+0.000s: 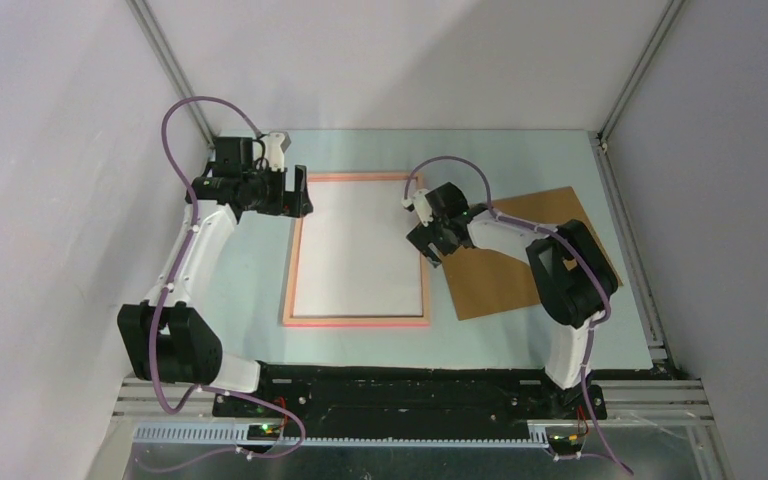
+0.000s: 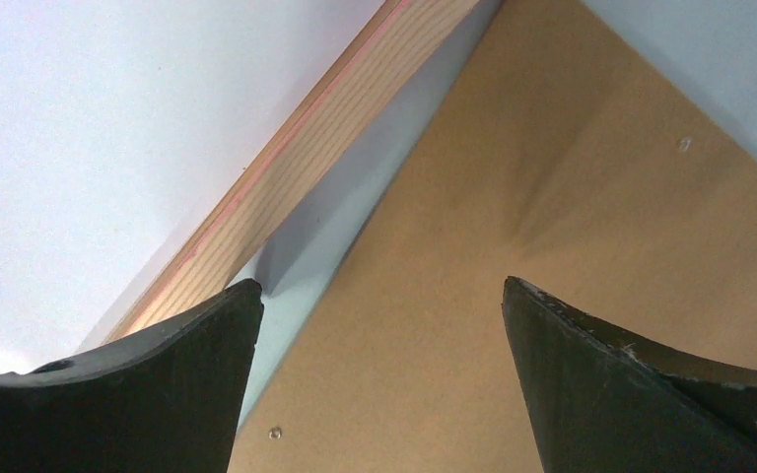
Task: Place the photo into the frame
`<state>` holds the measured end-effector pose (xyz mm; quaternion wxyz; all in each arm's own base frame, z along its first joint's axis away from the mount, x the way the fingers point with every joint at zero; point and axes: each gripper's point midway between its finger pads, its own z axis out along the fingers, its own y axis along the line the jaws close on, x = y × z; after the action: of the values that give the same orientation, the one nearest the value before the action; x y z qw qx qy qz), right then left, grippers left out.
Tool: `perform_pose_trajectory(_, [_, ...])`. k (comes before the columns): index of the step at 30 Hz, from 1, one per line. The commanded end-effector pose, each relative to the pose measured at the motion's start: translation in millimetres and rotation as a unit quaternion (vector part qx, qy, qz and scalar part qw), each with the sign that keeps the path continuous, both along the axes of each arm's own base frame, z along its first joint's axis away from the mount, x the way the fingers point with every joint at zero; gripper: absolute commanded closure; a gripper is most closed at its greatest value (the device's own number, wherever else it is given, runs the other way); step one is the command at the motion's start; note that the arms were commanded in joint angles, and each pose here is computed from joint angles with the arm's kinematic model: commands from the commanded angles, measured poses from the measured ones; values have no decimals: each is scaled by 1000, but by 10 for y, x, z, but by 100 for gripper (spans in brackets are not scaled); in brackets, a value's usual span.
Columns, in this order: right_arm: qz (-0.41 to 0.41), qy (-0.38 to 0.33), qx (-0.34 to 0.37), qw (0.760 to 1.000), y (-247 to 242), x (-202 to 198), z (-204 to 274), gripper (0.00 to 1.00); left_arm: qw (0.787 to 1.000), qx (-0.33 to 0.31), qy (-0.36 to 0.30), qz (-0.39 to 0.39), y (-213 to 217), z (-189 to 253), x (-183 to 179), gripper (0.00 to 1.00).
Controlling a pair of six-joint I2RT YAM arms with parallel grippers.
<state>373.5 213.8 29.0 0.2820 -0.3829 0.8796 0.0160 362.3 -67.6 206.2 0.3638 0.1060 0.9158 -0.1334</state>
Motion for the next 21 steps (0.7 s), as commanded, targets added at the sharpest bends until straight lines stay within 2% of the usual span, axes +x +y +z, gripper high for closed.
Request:
perform_pose_trajectory(1, [-1,-18,0,1000,181,158,70,4,999,10,-39,-7,11,176,9,5])
perform_pose_trajectory(7, [6,-20,13,1000,445,189,165,4,999,7,-33,-7,-27,153,15,5])
perform_pose_trajectory(12, [-7,-7,31,999,439,202,313,4,999,-3,-31,-15,-183,160,56,4])
perform_pose_trajectory(16, [-26,-6,61,998,222,167,627,2,999,-12,-26,-38,-470,157,122,5])
perform_pose_trajectory(21, [-73,-11,84,994,-342,134,951,1,995,-52,3,-82,-1104,104,111,5])
